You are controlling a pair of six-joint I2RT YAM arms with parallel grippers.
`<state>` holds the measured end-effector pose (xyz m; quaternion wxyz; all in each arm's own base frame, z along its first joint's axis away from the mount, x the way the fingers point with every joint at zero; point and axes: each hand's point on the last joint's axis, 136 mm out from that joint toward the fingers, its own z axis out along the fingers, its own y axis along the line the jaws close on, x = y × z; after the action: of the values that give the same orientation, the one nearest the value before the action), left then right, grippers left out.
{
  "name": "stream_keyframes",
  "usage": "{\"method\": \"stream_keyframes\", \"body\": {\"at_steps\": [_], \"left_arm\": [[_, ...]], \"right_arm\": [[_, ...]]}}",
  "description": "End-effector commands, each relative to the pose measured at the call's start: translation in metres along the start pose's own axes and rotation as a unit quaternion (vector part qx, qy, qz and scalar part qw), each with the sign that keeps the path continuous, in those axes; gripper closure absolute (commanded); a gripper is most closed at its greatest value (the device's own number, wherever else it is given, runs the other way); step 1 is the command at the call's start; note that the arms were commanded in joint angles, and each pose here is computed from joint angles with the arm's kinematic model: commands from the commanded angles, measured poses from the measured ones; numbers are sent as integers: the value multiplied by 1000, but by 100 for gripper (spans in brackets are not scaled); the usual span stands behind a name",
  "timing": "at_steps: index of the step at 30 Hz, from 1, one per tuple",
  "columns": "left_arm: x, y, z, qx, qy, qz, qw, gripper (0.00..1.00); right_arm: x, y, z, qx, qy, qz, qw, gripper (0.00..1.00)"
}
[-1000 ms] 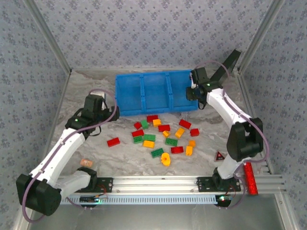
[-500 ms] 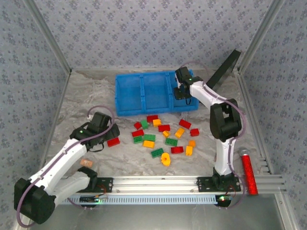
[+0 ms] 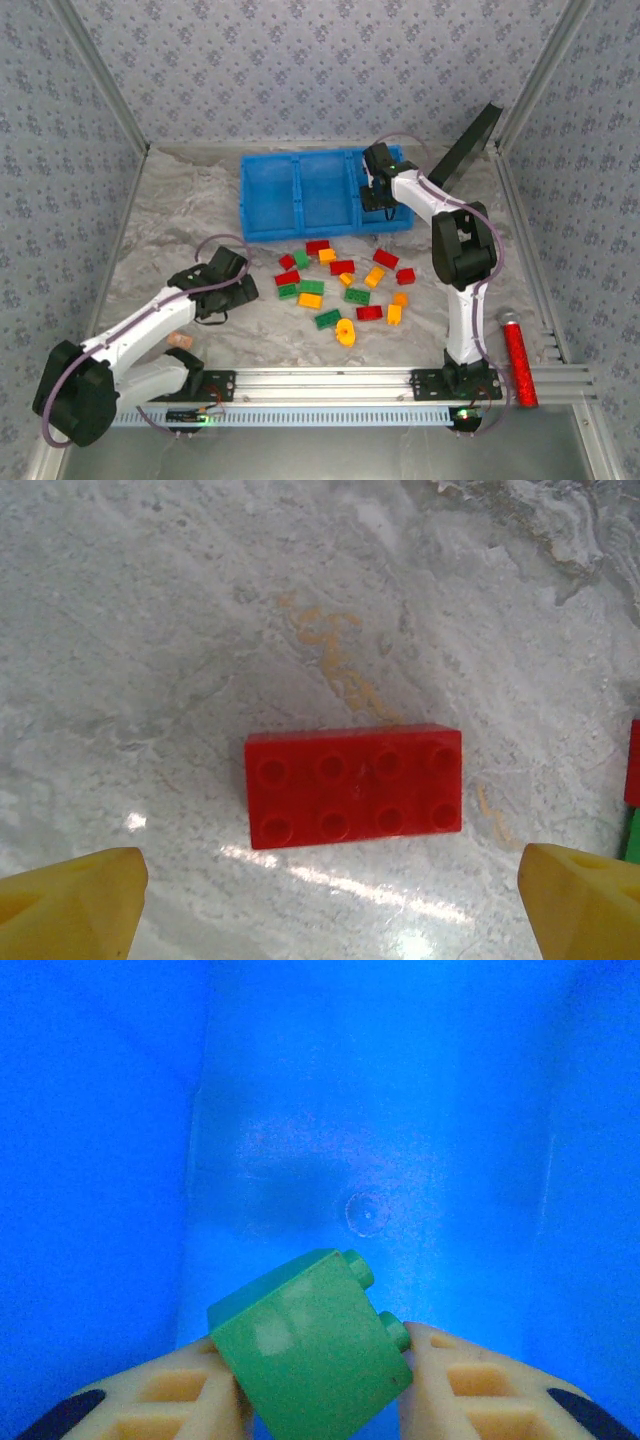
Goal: Sort the legos into containers by color
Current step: Place the lego in the container, then pick up the lego from the middle-left of the table.
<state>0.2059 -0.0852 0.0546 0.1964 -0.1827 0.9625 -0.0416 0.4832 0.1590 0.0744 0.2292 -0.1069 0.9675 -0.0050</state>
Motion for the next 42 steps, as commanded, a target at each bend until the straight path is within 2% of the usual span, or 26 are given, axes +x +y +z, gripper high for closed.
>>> {"method": "stream_keyframes", "body": {"at_steps": [1, 7, 13, 25, 34, 42], "left_arm": [[-3, -9, 5, 3, 2, 13, 1000, 4], [-6, -10, 12, -8, 2, 28, 1000, 4], [-8, -8, 16, -16, -3, 30, 999, 3], [-17, -1, 29, -30, -13, 37, 999, 5], [-10, -3, 50, -21, 21, 40, 999, 17], [11, -3, 63, -13, 63, 28, 998, 31]], "right_arm": [[9, 3, 1, -1, 16, -9, 1000, 59], [12, 4, -5, -8, 14, -11, 1000, 54], [9, 6, -14, -12, 8, -11, 1000, 43], [4, 12, -65, -28, -30, -7, 999, 47], [25, 6, -113, -25, -57, 18, 998, 48], [68, -9, -135, -9, -52, 56, 997, 48]]}}
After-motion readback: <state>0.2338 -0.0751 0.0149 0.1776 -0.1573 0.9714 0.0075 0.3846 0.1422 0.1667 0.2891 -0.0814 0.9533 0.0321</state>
